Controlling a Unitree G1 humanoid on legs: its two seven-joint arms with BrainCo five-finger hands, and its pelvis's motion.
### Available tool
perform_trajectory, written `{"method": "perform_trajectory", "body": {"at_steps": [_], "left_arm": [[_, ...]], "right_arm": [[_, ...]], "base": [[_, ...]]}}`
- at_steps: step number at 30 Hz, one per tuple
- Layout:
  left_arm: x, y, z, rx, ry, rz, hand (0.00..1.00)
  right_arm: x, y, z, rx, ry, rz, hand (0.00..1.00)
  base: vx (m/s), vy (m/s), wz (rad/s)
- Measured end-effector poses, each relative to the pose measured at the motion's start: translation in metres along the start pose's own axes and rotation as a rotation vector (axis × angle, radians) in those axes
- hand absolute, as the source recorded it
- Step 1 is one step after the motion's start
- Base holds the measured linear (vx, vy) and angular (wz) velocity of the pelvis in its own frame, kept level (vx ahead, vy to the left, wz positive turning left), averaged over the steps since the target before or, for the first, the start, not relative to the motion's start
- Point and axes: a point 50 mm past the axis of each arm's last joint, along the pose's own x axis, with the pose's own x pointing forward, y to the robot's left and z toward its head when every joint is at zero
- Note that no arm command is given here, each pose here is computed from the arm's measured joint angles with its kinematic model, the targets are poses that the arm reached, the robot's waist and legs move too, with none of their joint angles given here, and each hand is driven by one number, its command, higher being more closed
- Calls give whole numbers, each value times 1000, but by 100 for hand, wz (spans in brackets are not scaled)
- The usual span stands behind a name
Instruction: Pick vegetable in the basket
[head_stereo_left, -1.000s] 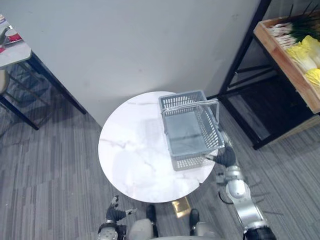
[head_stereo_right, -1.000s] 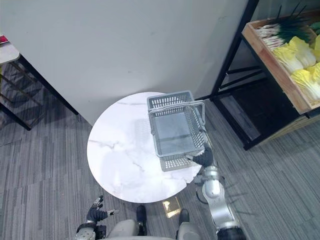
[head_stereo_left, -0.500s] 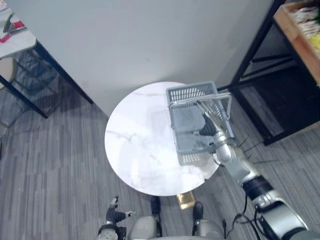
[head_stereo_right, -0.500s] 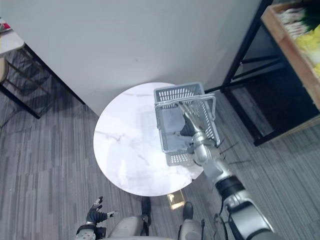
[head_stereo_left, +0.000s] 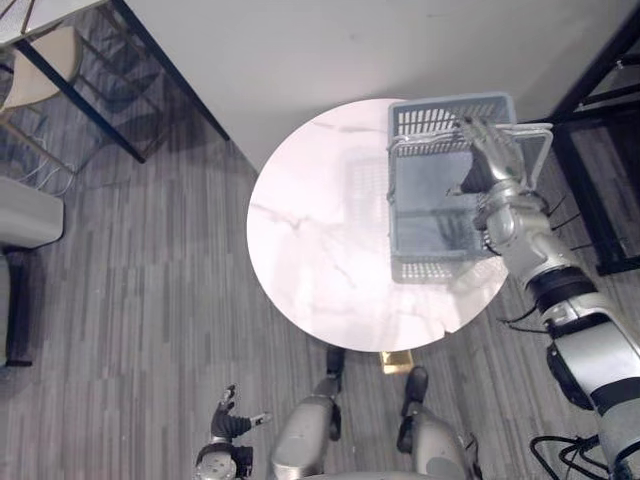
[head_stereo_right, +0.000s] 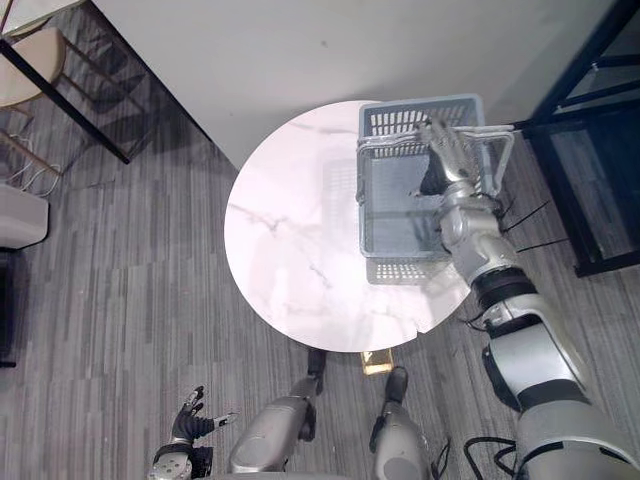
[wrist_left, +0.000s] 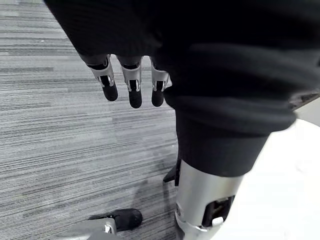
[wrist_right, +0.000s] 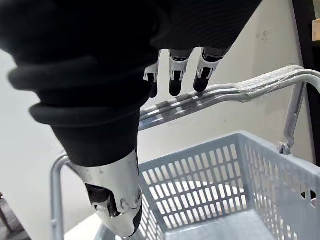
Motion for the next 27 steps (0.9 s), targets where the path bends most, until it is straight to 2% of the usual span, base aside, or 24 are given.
{"method": "perform_trajectory", "body": {"at_steps": [6, 11, 14, 19, 24, 27], "left_arm": [[3, -1, 5, 0, -14, -3, 0], [3, -2, 5, 3, -13, -6, 0], [3, -2, 5, 4, -12, -7, 0], [3, -2, 5, 5, -12, -9, 0], [2, -2, 2, 8, -3, -11, 0], [2, -2, 2, 8, 0, -11, 0]], "right_arm": [[3, -4, 3, -7, -6, -17, 0], [-2, -27, 30, 53, -129, -162, 0], [-2, -28, 32, 49, -139, -183, 0], [-2, -28, 33, 34, -153, -179, 0], [2, -22, 35, -44, -194, -97, 0], [13, -24, 26, -69, -140, -56, 0]], "base": [[-1, 1, -1], [15, 1, -2], [0, 0, 0], [3, 4, -5], [0, 0, 0], [11, -3, 12]]}}
